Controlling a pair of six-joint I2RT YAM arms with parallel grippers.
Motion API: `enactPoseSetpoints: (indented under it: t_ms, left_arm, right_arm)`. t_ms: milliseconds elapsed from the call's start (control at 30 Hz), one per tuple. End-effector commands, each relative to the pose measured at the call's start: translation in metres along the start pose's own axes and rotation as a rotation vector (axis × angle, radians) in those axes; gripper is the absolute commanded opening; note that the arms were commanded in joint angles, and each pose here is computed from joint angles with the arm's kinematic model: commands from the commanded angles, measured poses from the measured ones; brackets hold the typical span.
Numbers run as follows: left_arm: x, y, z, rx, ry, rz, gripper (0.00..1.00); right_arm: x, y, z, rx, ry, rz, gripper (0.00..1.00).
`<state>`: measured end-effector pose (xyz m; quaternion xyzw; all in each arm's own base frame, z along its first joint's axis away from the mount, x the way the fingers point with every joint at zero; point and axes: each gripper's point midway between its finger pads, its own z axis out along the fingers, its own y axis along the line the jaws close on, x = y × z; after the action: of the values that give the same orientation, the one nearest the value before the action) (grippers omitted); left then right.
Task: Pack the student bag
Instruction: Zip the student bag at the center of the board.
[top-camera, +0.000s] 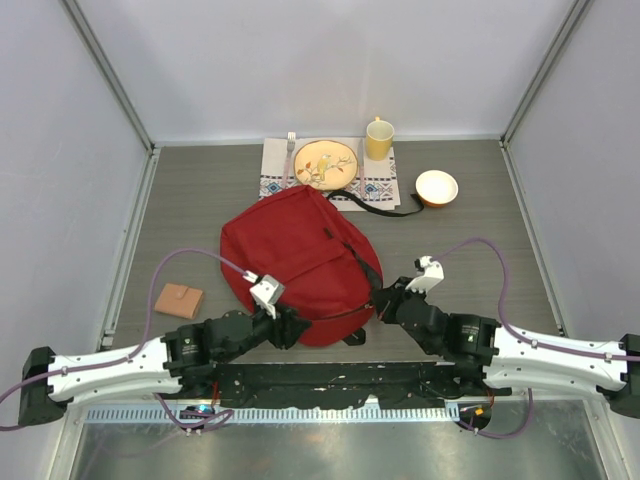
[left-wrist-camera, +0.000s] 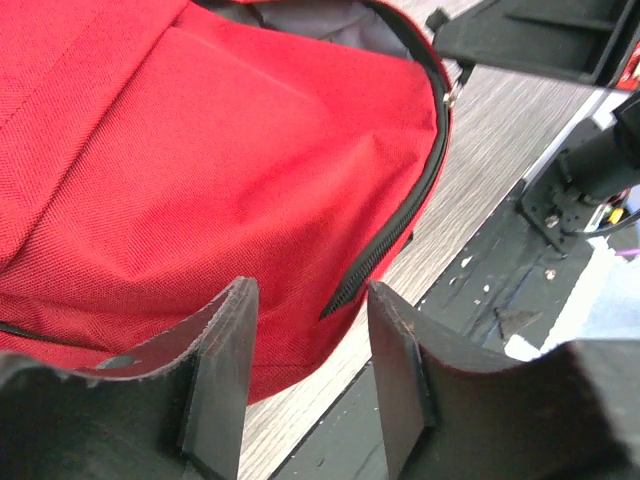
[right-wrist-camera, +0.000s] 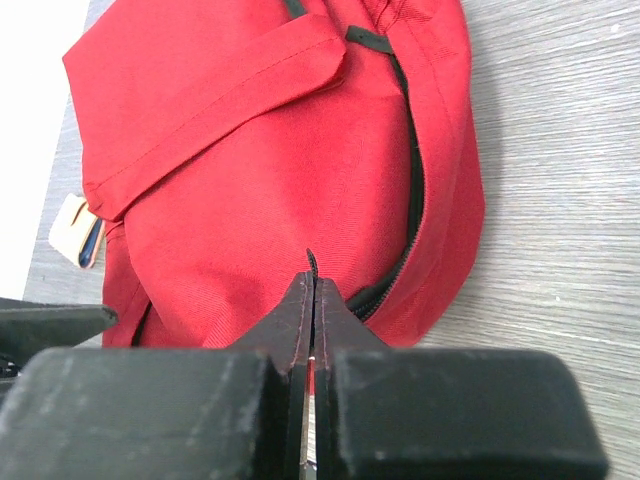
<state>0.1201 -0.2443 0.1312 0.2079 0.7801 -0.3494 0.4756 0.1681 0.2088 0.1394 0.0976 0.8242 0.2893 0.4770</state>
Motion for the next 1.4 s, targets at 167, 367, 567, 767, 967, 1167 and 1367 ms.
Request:
enactPoseSetpoints:
  t_ms: [167, 367, 567, 767, 967, 1167, 1367]
  left_arm:
    - [-0.052, -0.034, 0.007, 0.063, -0.053, 0.06, 0.6]
    - [-0.038, -0.066, 0.045, 0.139, 0.064, 0.151, 0.62]
    - [-0.012, -0.088, 0.075, 0.188, 0.143, 0.207, 0.62]
    - [0.001, -0.096, 0.095, 0.172, 0.158, 0.231, 0.61]
    - [0.016, -0.09, 0.11, 0.094, 0.193, 0.248, 0.23]
    - [0.031, -0.086, 0.098, 0.082, 0.239, 0.233, 0.0]
    - [0.069, -0.074, 0.066, 0.05, 0.297, 0.202, 0.0]
  right_arm:
    - [-0.004, 0.04, 0.008, -0.113, -0.001, 0.001, 0.01]
    - [-0.004, 0.039, 0.007, -0.108, -0.002, 0.005, 0.01]
    - [-0.012, 0.025, 0.001, -0.075, -0.028, 0.014, 0.01]
    - [-0.014, 0.018, -0.003, -0.073, -0.038, 0.037, 0.01]
    - [-0.014, 0.014, -0.003, -0.06, -0.042, 0.039, 0.01]
    - [-0.019, 0.004, -0.004, -0.014, -0.068, 0.035, 0.01]
    - [-0.034, -0.003, -0.005, 0.035, -0.125, 0.035, 0.01]
